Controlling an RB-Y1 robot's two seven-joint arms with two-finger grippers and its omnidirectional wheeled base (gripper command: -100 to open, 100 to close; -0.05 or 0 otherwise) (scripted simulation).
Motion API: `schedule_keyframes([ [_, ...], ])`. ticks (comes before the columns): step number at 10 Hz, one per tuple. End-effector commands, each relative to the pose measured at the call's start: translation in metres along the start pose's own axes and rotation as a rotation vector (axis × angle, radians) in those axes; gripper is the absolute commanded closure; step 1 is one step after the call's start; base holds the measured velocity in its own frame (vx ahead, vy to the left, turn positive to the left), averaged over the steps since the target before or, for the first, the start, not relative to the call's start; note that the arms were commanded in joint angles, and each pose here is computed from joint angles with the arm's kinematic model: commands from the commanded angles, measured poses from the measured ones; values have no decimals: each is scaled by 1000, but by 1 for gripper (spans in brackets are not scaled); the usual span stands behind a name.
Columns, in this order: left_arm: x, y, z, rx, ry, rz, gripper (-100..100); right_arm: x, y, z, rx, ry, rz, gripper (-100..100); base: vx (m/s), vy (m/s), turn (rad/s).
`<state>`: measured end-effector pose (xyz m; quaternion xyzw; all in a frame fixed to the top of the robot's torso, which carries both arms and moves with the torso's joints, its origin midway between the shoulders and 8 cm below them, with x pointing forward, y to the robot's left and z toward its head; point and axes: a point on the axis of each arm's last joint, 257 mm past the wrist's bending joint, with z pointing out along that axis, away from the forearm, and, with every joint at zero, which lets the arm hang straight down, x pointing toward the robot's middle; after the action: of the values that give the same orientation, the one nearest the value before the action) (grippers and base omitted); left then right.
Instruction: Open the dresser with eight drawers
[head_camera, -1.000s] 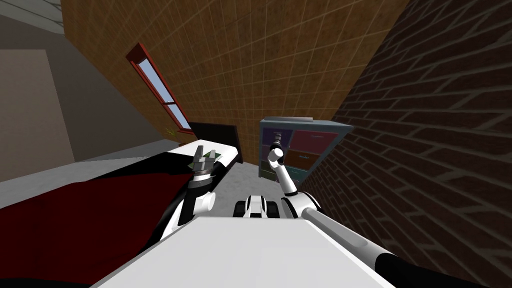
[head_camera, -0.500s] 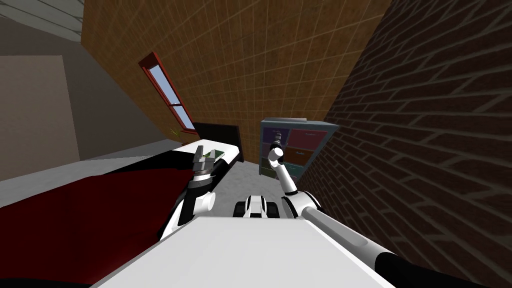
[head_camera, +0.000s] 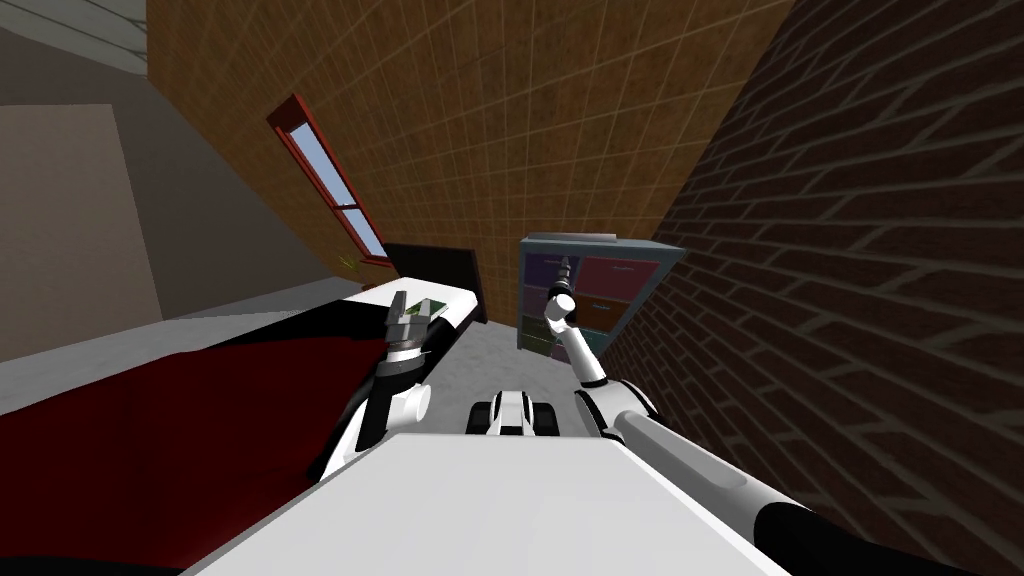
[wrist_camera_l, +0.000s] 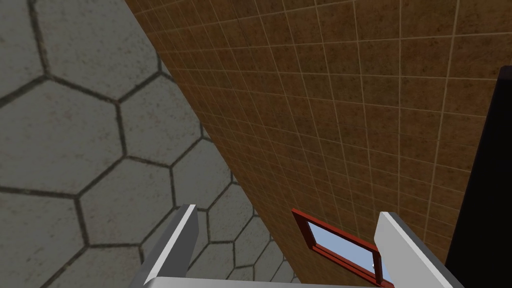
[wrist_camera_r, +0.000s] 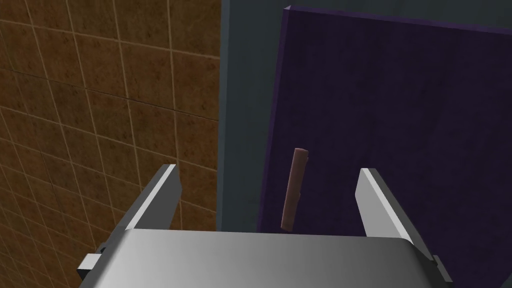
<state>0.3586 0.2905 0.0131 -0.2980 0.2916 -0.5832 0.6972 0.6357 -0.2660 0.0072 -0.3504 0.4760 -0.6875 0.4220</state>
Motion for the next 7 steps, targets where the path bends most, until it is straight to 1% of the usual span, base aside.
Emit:
schedule_keyframes([
  [1, 0, 0, 0, 0, 0, 0, 0, 4, -3, 6, 7, -12, -9, -100, 44, -114, 68],
  [2, 0, 0, 0, 0, 0, 0, 0, -9, -2, 2, -6, -30, 22, -100, 91, -177, 78],
  [4, 0, 0, 0, 0, 0, 0, 0, -5, -5, 8, 2, -41, 16, -100, 91, -194, 76],
  [5, 0, 0, 0, 0, 0, 0, 0, -29, -3, -1, -25, -69, 76, -100, 67, -201, 65],
  [7, 0, 0, 0, 0, 0, 0, 0, -47, -1, -10, -46, -87, 121, -100, 44, -111, 19],
])
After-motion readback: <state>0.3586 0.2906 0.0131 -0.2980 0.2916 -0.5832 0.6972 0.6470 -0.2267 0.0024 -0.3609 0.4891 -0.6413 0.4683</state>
